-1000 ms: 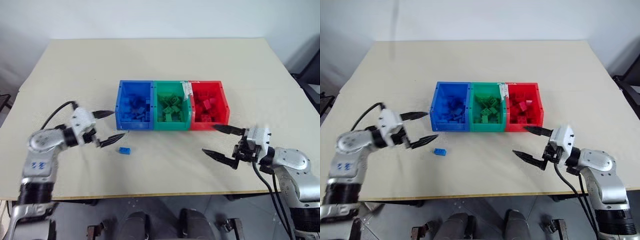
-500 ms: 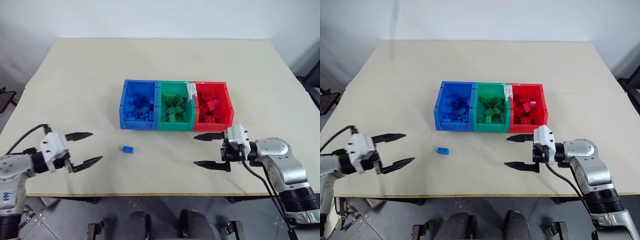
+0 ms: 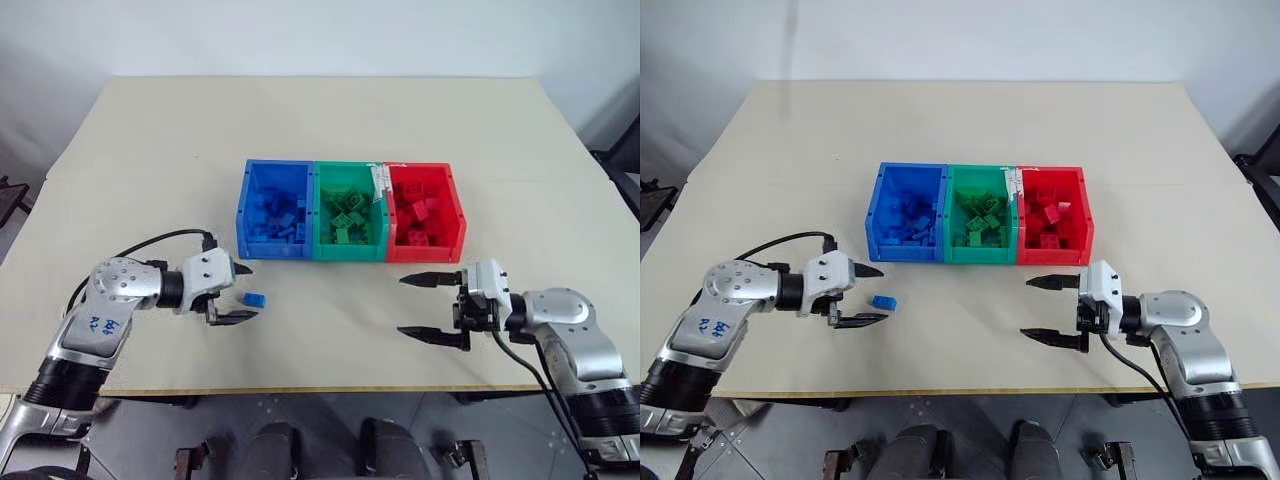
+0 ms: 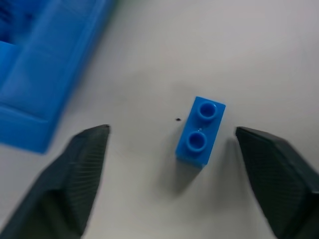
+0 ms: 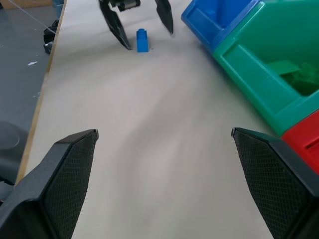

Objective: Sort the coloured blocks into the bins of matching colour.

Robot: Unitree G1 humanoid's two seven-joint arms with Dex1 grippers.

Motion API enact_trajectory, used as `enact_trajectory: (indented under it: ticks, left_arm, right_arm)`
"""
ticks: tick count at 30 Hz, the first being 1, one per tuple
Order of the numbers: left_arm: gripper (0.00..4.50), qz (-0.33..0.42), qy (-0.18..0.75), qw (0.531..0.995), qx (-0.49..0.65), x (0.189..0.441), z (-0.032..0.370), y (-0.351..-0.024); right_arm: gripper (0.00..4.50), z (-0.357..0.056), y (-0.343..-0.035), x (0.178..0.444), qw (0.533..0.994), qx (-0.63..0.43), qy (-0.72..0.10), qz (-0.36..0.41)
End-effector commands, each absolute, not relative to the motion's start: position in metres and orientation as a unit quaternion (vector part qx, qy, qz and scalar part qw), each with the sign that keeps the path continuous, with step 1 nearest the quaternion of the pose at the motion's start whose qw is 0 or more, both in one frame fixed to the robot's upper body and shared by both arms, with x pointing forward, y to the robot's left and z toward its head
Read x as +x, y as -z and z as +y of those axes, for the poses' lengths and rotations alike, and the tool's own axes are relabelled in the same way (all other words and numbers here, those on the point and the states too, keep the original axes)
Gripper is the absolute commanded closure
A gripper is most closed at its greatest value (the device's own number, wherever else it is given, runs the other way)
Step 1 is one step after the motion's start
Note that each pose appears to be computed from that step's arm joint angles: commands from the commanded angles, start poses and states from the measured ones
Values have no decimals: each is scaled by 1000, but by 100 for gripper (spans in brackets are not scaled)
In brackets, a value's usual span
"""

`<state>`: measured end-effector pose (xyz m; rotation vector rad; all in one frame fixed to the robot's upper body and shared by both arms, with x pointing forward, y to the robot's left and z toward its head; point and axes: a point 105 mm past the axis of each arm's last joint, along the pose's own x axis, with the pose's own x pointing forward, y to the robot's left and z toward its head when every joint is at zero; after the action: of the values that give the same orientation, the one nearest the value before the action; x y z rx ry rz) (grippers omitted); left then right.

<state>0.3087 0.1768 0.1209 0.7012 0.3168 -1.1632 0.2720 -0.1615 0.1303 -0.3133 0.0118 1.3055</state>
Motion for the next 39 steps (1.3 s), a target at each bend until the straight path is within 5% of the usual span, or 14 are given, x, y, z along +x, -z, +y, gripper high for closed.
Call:
enact_trajectory:
  ticks: [1,8,13,16,24,30,35,39]
  left_arm:
    - [160,172,551,750,322,305,176,-111]
    - [384,131,564,757,304,307,170,-120]
    - [384,28,559,798,223,308,157,-161]
    - [384,-43,481,858,178,338,152,-195]
    - [384,-55,404,894,183,387,134,-211]
    - [208,-73,395,897,184,393,136,-217]
    - [53,-83,402,889,203,367,168,-213]
    - [53,-75,418,876,229,337,196,-203]
  right_arm:
    - [0,-166,-146,269,793,-157,-588,-21]
    - [0,-169,-150,265,811,-157,-563,-29]
    - [0,-176,-161,268,853,-130,-501,-66]
    - [0,-180,-169,271,886,-102,-440,-105]
    - [0,-179,-179,284,905,-100,-384,-153]
    - [0,-179,-177,287,900,-109,-393,-153]
    - [0,-181,-170,287,889,-124,-419,-139]
    - [0,-184,-161,287,873,-138,-454,-114]
